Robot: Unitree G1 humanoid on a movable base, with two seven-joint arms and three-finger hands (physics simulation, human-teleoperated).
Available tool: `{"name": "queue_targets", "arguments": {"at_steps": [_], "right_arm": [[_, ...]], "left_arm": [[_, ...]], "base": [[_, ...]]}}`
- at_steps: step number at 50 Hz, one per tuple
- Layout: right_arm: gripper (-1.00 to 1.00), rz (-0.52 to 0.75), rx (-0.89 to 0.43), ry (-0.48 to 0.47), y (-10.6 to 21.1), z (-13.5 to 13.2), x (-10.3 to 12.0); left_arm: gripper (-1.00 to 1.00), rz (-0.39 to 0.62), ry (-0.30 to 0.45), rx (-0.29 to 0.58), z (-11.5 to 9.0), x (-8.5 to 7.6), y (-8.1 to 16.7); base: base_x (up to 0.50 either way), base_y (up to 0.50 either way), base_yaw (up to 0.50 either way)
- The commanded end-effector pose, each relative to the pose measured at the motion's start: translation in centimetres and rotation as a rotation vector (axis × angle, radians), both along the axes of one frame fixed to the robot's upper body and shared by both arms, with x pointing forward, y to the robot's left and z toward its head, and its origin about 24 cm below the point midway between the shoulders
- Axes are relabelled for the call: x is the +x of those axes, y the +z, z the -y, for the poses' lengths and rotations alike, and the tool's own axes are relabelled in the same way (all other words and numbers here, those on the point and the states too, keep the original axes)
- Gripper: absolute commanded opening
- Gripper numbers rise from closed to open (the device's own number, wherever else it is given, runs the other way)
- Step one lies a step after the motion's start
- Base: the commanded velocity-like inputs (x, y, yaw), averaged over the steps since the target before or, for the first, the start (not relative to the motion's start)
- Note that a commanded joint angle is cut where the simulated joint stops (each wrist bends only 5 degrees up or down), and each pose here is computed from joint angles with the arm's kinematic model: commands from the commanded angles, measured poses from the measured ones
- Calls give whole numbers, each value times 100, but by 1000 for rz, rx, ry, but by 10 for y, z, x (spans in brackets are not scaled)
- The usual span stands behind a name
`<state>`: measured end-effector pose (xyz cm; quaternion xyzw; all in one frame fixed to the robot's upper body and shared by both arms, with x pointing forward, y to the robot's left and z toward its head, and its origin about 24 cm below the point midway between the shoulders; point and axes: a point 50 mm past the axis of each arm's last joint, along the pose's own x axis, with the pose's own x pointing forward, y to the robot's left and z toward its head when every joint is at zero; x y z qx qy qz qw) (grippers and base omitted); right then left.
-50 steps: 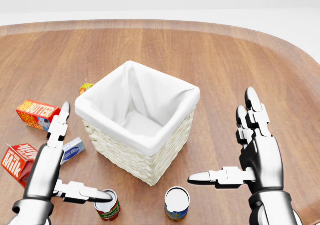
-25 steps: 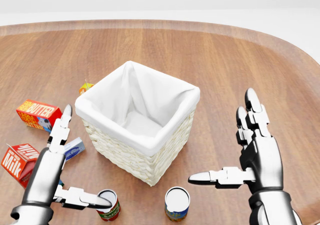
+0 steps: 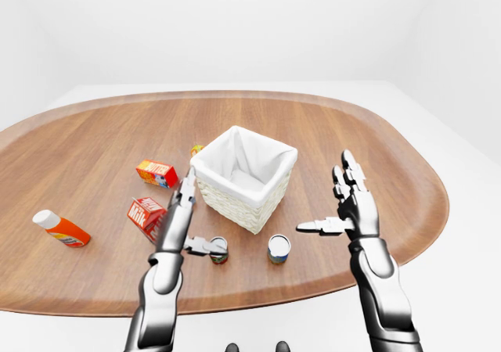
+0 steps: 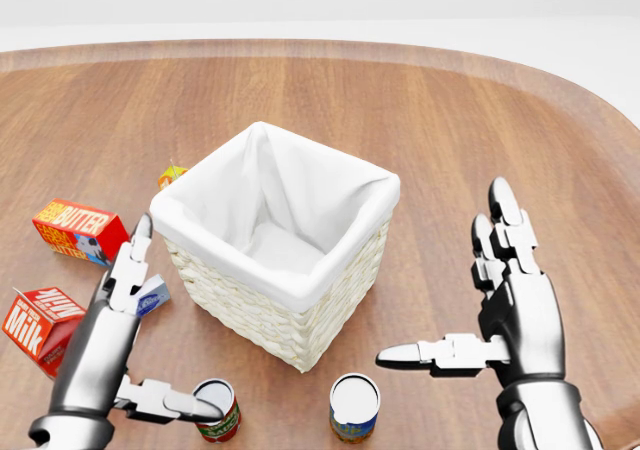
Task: Pick up the tomato sauce, and put it in the basket.
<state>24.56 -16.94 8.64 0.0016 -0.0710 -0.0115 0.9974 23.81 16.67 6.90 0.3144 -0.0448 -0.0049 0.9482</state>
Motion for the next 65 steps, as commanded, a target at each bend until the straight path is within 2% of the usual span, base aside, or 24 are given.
{"name": "queue_targets", "arguments": {"at_steps": [1, 22, 45, 65], "right_arm": [[100, 3, 0, -1, 1, 0, 0], [100, 1, 0, -1, 0, 0, 0], [100, -3, 0, -1, -1, 0, 0], [100, -5, 1, -2, -1, 0, 0]], "left_arm": [[100, -2, -6, 54, 2, 0, -6], [100, -17, -16, 105, 4, 0, -17], [100, -70, 4, 144, 1, 7, -33], [100, -102, 5, 192, 4, 3, -45]], "base": [[0, 0, 0], [0, 0, 0], [0, 0, 0], [0, 0, 0]]}}
